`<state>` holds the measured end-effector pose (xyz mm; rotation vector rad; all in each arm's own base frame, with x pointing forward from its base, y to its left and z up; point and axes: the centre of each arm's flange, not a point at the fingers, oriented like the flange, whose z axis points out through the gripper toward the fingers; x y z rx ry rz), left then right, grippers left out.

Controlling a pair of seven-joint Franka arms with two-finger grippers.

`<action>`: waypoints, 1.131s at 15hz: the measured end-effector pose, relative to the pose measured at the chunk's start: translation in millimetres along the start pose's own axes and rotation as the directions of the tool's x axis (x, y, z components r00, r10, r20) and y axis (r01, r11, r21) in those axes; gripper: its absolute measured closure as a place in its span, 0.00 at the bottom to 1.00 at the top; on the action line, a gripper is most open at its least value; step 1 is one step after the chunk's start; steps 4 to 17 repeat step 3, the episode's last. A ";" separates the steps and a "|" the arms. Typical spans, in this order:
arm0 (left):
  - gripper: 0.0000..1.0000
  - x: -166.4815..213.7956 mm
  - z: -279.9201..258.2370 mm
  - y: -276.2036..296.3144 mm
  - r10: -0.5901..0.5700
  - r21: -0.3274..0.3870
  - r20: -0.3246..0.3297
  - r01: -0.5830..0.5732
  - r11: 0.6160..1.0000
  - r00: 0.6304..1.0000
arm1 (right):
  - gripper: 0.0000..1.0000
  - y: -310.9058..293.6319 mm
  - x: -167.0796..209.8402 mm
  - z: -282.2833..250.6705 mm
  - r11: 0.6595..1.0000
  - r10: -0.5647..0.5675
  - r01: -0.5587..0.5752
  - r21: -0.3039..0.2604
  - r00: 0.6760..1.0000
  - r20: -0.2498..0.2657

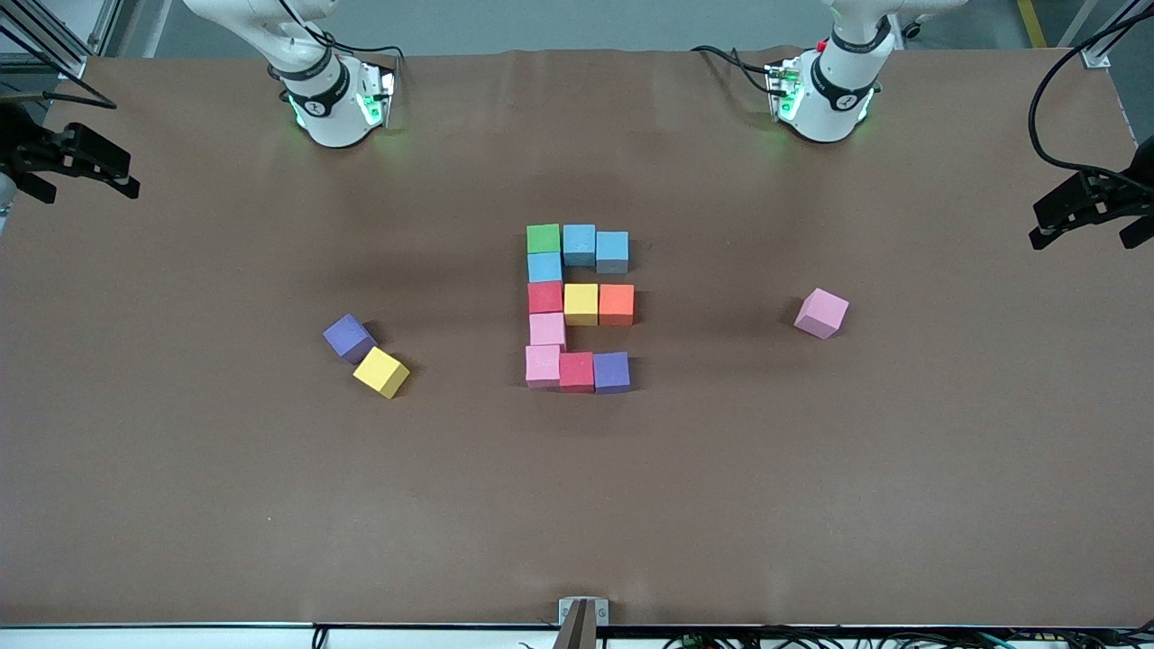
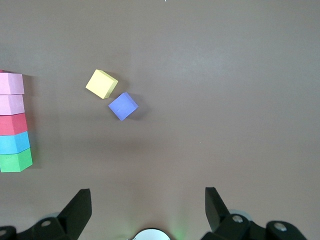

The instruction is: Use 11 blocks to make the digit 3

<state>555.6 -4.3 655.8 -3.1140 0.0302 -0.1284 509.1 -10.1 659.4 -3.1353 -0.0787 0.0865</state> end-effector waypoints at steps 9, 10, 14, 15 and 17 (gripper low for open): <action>0.00 0.0 0.0 0.0 -0.004 0.000 0.000 0.004 1.000 1.000 | 0.00 -0.4 0.3 -0.7 1.000 -0.001 0.001 0.000 1.000 -0.004; 0.00 0.0 0.0 0.0 -0.004 0.000 0.000 0.004 1.000 1.000 | 0.00 -0.4 0.3 -0.7 1.000 -0.001 0.001 0.000 1.000 -0.004; 0.00 0.0 0.0 0.0 -0.004 0.000 0.000 0.004 1.000 1.000 | 0.00 -0.4 0.3 -0.7 1.000 -0.001 0.001 0.000 1.000 -0.004; 0.00 0.0 0.0 0.0 -0.004 0.000 0.000 0.004 1.000 1.000 | 0.00 -0.4 0.3 -0.7 1.000 -0.001 0.001 0.000 1.000 -0.004; 0.00 0.0 0.0 0.0 -0.004 0.000 0.000 0.004 1.000 1.000 | 0.00 -0.4 0.3 -0.7 1.000 -0.001 0.001 0.000 1.000 -0.004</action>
